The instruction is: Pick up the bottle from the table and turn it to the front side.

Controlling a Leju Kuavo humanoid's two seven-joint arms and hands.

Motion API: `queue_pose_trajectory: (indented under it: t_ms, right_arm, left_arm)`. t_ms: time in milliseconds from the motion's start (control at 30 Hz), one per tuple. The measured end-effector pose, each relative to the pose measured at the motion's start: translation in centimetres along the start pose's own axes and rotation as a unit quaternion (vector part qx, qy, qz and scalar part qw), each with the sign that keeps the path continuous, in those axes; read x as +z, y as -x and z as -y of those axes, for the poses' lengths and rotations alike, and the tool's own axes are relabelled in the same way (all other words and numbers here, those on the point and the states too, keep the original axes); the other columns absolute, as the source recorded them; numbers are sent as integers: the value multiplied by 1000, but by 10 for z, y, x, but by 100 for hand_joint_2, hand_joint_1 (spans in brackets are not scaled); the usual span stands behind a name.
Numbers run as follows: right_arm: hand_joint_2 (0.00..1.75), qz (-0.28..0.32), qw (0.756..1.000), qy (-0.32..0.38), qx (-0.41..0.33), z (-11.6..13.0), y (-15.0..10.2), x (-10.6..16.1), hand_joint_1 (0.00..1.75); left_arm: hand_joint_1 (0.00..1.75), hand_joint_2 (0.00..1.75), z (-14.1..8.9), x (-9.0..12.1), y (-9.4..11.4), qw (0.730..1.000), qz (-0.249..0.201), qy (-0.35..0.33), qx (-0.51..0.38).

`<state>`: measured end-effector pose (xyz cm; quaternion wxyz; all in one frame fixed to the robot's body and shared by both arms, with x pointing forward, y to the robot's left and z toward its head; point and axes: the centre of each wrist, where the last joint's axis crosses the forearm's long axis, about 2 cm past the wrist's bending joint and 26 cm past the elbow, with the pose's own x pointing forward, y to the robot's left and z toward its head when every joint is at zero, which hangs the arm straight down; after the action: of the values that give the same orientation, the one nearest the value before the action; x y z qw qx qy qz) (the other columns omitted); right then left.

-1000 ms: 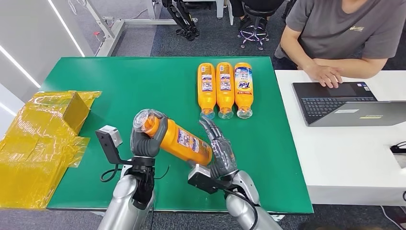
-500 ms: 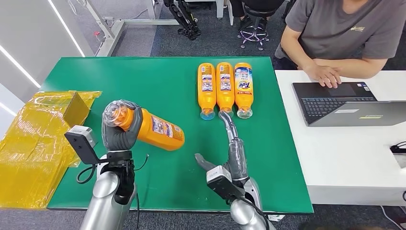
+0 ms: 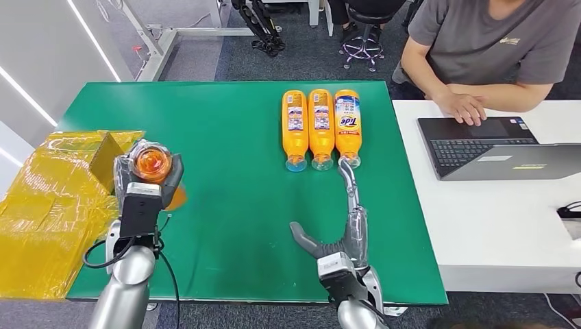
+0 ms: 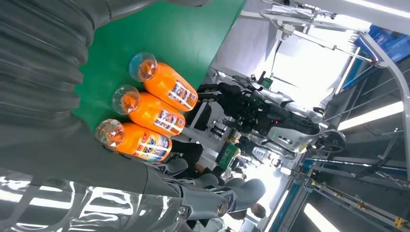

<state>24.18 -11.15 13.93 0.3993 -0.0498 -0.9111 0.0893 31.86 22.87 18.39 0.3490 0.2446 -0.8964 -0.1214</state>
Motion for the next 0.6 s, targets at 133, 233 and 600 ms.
queue_pose_trajectory:
  t_ms: [133,233,600]
  right_arm:
    - [175,-1,1000,-2,-11,2,-2,-3,0]
    - [175,1,1000,0,-21,2,-2,-5,0]
    - [175,13,999,9,-41,4,-5,-12,0]
  left_arm:
    - [175,175,-22,3,16,994,16,32,-103]
    - [175,175,-39,8,27,982,21,47,-183]
    - [175,175,-75,23,54,924,13,151,-350]
